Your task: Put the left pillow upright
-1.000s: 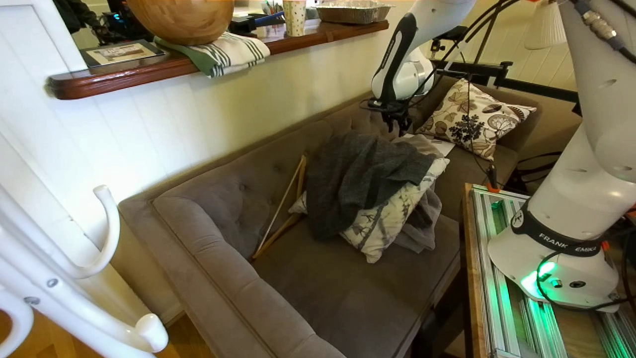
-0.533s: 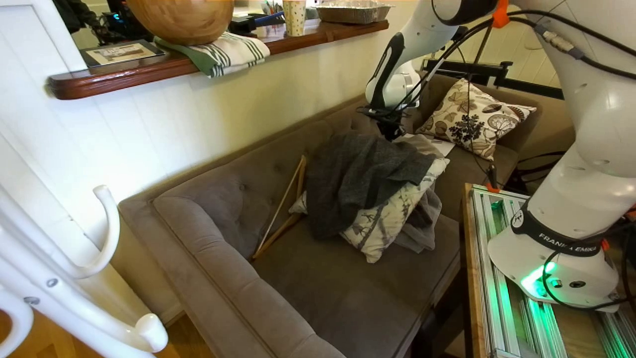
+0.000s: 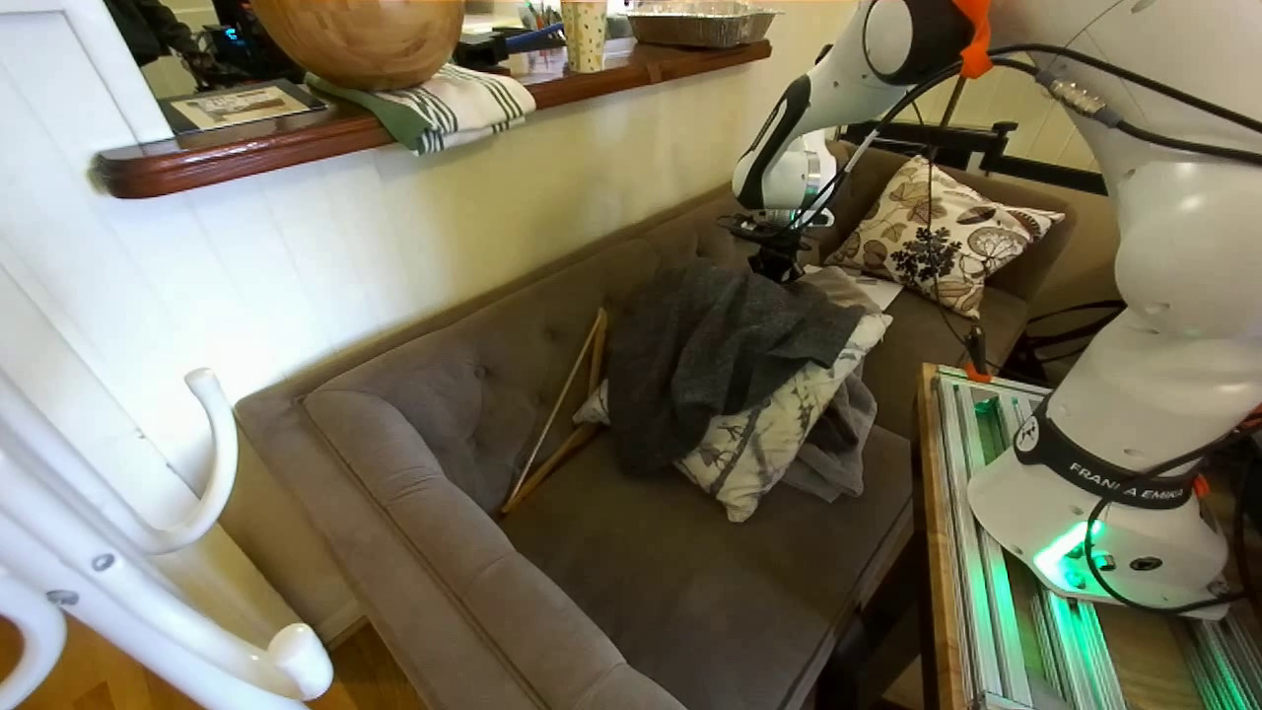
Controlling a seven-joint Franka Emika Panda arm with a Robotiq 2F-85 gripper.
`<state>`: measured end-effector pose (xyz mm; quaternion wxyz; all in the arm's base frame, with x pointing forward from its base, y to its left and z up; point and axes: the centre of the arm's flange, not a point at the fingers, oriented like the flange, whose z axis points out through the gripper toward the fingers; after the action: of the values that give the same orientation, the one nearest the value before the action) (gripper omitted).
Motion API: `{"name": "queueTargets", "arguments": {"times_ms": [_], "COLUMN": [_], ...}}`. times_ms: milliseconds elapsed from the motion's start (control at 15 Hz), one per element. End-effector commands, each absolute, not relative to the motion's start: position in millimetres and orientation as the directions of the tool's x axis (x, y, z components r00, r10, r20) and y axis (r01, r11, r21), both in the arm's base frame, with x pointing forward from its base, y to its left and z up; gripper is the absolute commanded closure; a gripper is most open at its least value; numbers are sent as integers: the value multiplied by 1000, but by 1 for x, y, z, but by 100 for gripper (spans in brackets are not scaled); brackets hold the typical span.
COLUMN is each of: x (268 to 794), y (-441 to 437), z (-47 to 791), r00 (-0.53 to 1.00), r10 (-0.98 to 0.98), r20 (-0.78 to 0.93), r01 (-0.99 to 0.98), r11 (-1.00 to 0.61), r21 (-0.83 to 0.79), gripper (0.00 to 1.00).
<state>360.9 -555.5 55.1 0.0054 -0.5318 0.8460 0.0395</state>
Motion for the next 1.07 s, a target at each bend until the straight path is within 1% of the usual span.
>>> {"name": "queueTargets", "arguments": {"times_ms": [0, 200, 467, 667, 1000], "x": [378, 392, 403, 404, 415], "y": [-555, -545, -528, -503, -468], "z": [26, 6, 6, 32, 61], "r00": [-370, -343, -308, -223, -32], "r10": [-923, -931, -918, -898, -869], "r20": [-104, -124, -251, -380, -494], "r01": [-928, -938, -950, -973, -995], "r11": [363, 331, 279, 185, -19], "r21": [82, 109, 142, 134, 99], "gripper": [100, 100, 100, 100, 100]}}
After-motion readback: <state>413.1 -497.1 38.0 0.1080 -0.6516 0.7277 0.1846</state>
